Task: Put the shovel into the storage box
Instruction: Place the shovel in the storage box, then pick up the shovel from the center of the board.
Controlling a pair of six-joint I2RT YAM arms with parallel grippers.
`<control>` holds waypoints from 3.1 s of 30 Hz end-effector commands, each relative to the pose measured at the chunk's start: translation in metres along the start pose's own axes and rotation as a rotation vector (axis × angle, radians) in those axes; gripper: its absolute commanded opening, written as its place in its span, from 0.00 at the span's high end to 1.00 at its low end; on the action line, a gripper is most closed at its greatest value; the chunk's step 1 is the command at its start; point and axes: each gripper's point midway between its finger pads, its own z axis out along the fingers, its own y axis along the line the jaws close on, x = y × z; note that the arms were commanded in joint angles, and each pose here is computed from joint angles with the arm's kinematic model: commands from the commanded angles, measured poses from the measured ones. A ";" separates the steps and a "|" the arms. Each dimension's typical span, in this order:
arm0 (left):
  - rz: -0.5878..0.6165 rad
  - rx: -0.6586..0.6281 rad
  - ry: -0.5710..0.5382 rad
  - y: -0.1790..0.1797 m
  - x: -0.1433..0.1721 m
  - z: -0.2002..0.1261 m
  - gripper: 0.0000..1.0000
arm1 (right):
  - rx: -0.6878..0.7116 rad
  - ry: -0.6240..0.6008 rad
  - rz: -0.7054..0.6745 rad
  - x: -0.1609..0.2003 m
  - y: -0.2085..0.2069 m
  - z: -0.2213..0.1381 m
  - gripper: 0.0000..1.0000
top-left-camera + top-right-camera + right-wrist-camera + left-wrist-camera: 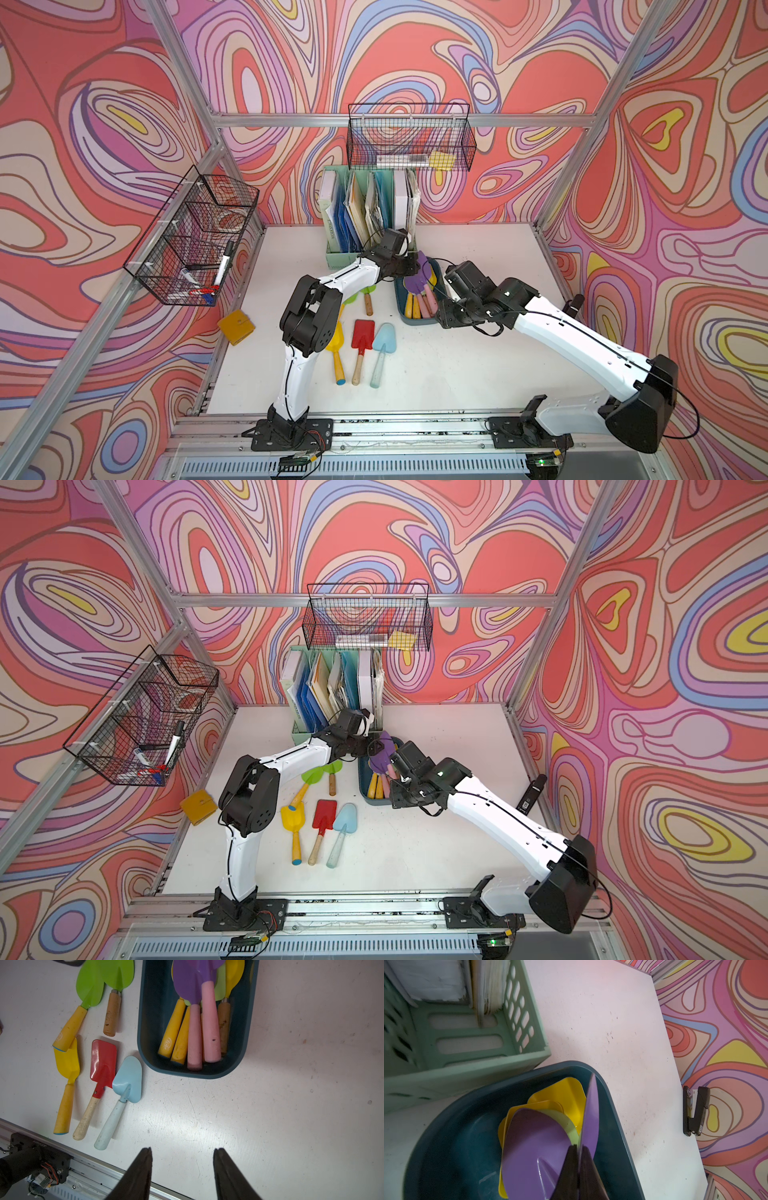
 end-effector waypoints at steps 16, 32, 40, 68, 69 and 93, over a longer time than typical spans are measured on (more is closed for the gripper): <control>-0.018 0.005 0.059 0.013 0.010 0.027 0.97 | -0.013 -0.002 -0.007 -0.003 0.001 0.003 0.50; -0.009 -0.008 0.074 0.014 0.012 0.025 0.60 | -0.016 -0.001 -0.005 -0.003 0.001 0.004 0.50; 0.035 -0.035 0.042 0.005 -0.002 0.003 0.50 | -0.026 0.000 -0.003 -0.002 0.002 0.005 0.51; 0.121 -0.399 0.326 0.001 0.127 -0.197 0.39 | 0.030 -0.092 0.130 -0.029 -0.034 0.000 0.54; 0.119 -0.421 0.368 0.002 0.141 -0.204 0.39 | 0.030 -0.095 0.131 -0.031 -0.034 0.000 0.54; 0.054 -0.588 0.656 0.028 0.294 -0.202 0.40 | -0.016 -0.110 0.164 -0.002 -0.041 -0.008 0.54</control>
